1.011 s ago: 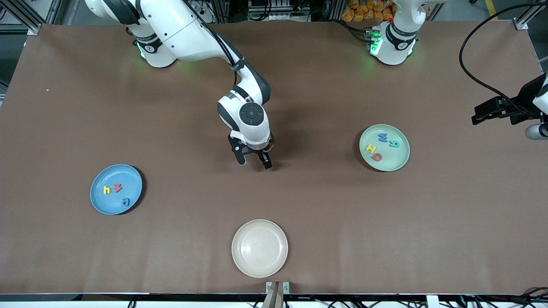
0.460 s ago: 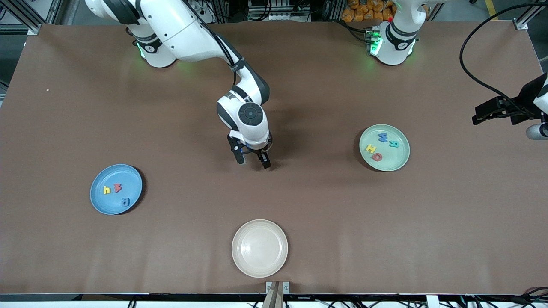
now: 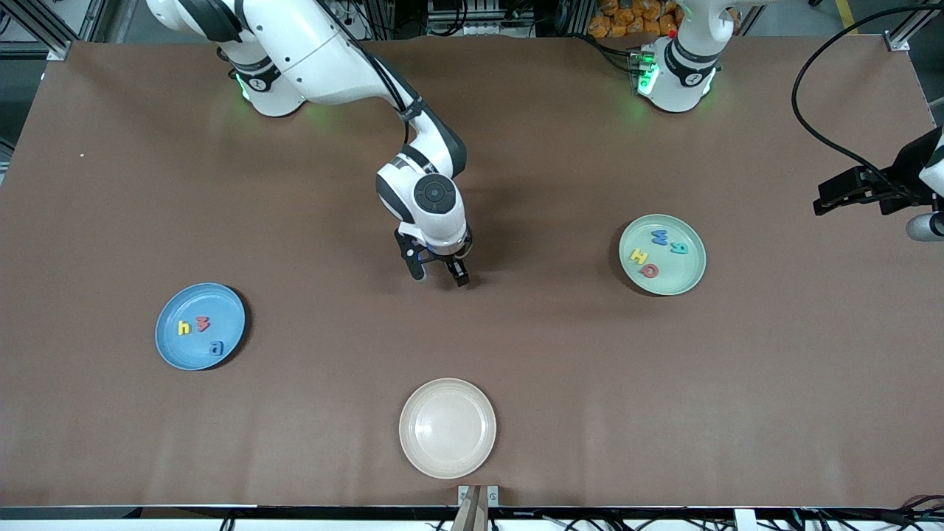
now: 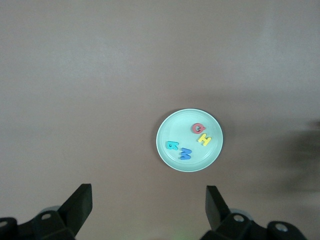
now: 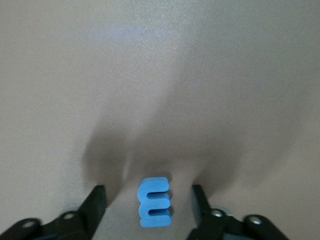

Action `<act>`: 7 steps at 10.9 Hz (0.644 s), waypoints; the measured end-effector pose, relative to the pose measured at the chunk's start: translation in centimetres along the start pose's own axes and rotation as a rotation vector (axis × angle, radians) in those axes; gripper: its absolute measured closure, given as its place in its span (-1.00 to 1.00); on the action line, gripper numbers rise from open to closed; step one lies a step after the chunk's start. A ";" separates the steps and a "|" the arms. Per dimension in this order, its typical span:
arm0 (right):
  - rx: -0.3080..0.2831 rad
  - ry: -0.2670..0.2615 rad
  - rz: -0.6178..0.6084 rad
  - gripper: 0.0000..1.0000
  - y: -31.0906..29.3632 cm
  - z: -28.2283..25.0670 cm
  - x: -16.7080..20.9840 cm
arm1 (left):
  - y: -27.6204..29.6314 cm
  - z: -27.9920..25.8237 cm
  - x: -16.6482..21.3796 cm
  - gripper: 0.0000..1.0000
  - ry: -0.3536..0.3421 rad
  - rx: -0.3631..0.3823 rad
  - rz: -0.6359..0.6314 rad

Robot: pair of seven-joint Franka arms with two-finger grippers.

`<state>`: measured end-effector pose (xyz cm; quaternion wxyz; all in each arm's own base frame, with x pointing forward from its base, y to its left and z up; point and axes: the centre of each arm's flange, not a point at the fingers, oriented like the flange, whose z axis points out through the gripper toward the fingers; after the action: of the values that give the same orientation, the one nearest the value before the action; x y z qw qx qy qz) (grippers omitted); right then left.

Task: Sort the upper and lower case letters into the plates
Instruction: 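Lower the right gripper and close it on the blue e, then carry the e to the blue plate and open the right gripper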

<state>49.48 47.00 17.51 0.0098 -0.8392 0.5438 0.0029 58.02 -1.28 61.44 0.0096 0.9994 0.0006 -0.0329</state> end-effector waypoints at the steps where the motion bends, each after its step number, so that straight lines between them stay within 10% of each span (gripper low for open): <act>1: 0.006 0.006 -0.014 -0.15 0.0 -0.3 -0.2 | 0.0 0.0 0.0 -1.00 0.000 0.000 0.000; 3: 0.007 0.023 -0.044 0.41 0.5 -0.5 -0.7 | 0.0 0.0 0.0 -1.00 0.000 0.000 0.000; 7: 0.020 0.040 -0.080 0.45 0.2 -1.1 0.1 | 0.0 0.0 0.0 -1.00 0.000 0.000 0.000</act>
<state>49.33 46.82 18.63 0.0072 -0.8599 0.5100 -0.0198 58.02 -1.29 61.43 0.0096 0.9994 0.0005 -0.0329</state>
